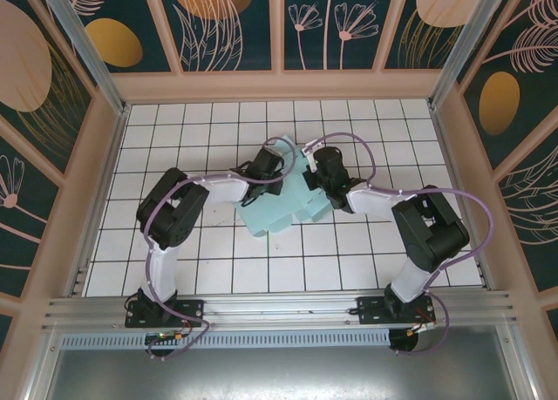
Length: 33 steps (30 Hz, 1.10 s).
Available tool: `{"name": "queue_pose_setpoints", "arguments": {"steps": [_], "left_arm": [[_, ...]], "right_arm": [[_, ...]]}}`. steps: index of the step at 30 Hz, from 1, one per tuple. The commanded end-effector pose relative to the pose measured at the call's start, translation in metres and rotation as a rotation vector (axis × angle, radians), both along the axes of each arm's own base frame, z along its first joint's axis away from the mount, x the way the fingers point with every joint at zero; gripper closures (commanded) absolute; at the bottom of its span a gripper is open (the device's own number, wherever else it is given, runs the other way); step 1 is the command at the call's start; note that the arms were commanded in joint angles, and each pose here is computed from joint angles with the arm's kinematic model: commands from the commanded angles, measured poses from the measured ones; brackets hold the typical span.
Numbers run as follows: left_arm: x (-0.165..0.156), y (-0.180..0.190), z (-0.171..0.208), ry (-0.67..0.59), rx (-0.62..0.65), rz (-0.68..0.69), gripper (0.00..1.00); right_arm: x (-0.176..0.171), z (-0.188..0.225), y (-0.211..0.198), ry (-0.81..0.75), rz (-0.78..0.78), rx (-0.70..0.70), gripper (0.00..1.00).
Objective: Fold the paper box
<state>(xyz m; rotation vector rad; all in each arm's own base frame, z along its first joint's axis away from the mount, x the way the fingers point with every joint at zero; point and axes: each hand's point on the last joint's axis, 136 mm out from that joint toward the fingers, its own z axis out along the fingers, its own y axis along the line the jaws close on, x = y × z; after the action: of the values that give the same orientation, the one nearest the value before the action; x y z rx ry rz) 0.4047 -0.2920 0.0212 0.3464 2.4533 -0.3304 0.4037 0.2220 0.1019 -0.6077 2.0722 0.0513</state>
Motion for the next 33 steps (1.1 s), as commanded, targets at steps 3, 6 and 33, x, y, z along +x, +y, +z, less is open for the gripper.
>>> {"name": "queue_pose_setpoints", "arguments": {"steps": [3,6,33], "left_arm": [[-0.021,-0.004,0.063,0.049,-0.319,-0.003,0.52],[-0.007,0.02,0.103,-0.04,-0.38,0.065,0.38],[0.001,0.094,0.114,-0.113,-0.368,0.251,0.01]], "right_arm": [[0.0,0.019,0.009,-0.063,0.013,0.044,1.0],[-0.008,0.028,0.01,-0.099,0.043,0.037,1.0],[-0.035,-0.025,0.056,0.256,0.347,0.122,0.96]]}}
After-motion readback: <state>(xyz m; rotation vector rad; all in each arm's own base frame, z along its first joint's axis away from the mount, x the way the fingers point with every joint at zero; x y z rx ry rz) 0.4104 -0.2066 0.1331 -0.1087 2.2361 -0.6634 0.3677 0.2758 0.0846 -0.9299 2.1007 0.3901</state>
